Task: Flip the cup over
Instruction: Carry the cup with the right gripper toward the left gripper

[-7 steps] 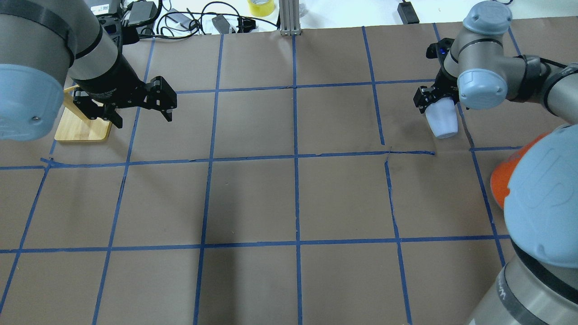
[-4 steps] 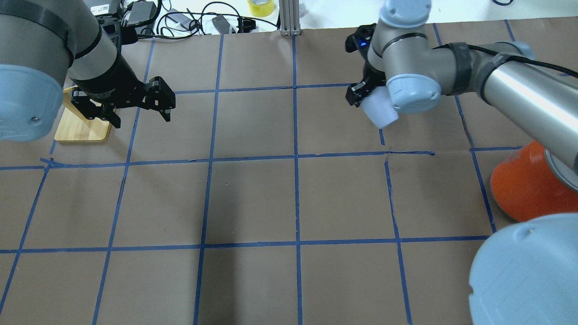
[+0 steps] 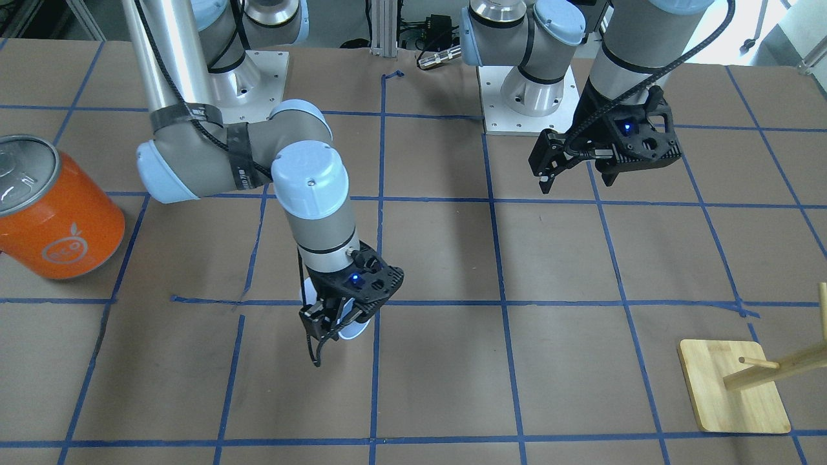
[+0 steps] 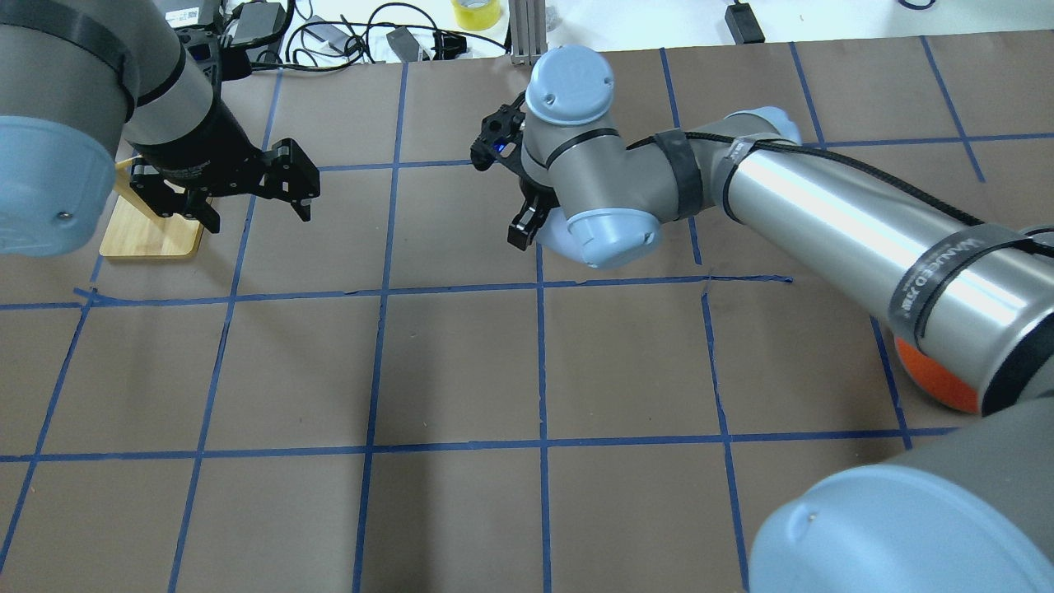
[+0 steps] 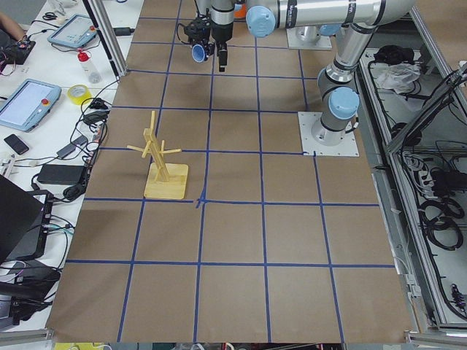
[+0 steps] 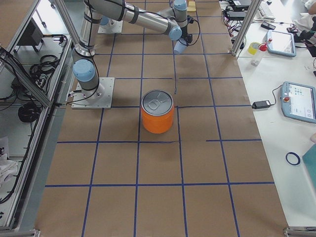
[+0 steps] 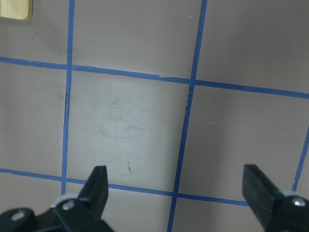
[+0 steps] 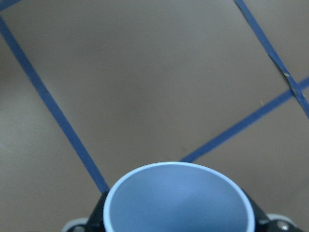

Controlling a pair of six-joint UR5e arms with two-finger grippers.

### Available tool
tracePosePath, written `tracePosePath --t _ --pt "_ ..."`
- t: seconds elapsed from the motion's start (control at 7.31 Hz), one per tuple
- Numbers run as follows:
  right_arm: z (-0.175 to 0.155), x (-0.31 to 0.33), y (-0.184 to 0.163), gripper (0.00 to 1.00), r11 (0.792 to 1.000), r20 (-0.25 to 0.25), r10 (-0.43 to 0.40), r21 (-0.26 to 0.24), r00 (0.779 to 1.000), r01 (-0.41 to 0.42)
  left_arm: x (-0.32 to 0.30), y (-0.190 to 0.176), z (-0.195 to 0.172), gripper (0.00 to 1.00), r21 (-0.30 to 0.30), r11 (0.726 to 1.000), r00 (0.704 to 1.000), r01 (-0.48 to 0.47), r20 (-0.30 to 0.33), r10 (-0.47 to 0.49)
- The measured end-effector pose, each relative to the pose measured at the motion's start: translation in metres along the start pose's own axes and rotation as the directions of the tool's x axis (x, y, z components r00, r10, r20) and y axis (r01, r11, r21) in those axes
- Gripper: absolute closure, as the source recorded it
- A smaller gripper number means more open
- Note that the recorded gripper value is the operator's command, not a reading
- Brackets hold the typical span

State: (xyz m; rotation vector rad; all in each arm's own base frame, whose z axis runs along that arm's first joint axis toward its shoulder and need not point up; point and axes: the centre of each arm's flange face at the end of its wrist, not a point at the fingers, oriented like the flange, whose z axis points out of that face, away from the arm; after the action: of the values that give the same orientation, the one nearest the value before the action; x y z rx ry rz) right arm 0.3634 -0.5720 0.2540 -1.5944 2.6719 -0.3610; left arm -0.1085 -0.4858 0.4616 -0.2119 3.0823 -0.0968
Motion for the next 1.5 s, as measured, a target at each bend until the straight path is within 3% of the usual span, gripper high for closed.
tracePosePath --t 0.27,0.82,0.96,1.09,1.23,1.5 --pt "0.021 -0.027 -0.015 0.9 0.982 0.013 -0.191 0.006 0.982 0.19 0.0 0.0 0.0 0.0 0.001 1.0 1.0 -0.001 0.0 0.001" --pt "0.04 -0.06 -0.031 0.82 0.908 0.021 -0.419 0.015 0.908 0.419 -0.002 -0.002 -0.002 0.0 0.012 1.0 1.0 -0.002 0.02 0.002" --pt "0.044 -0.062 -0.033 0.72 0.898 0.008 -0.44 0.022 0.898 0.44 -0.003 -0.002 -0.001 0.0 0.008 1.0 0.999 -0.002 0.033 0.002" --pt "0.047 -0.062 -0.032 0.55 0.892 0.005 -0.451 0.021 0.893 0.451 -0.004 -0.002 -0.001 0.0 0.005 1.0 0.999 -0.002 0.039 0.002" --pt "0.05 -0.063 -0.031 0.3 0.889 0.007 -0.457 0.019 0.889 0.457 -0.006 -0.003 -0.001 0.0 0.006 1.0 0.999 0.001 0.041 -0.001" --pt "0.055 -0.064 -0.029 0.14 0.888 0.015 -0.459 0.014 0.888 0.459 -0.011 -0.004 -0.001 0.0 0.005 1.0 0.999 -0.001 0.042 0.0"
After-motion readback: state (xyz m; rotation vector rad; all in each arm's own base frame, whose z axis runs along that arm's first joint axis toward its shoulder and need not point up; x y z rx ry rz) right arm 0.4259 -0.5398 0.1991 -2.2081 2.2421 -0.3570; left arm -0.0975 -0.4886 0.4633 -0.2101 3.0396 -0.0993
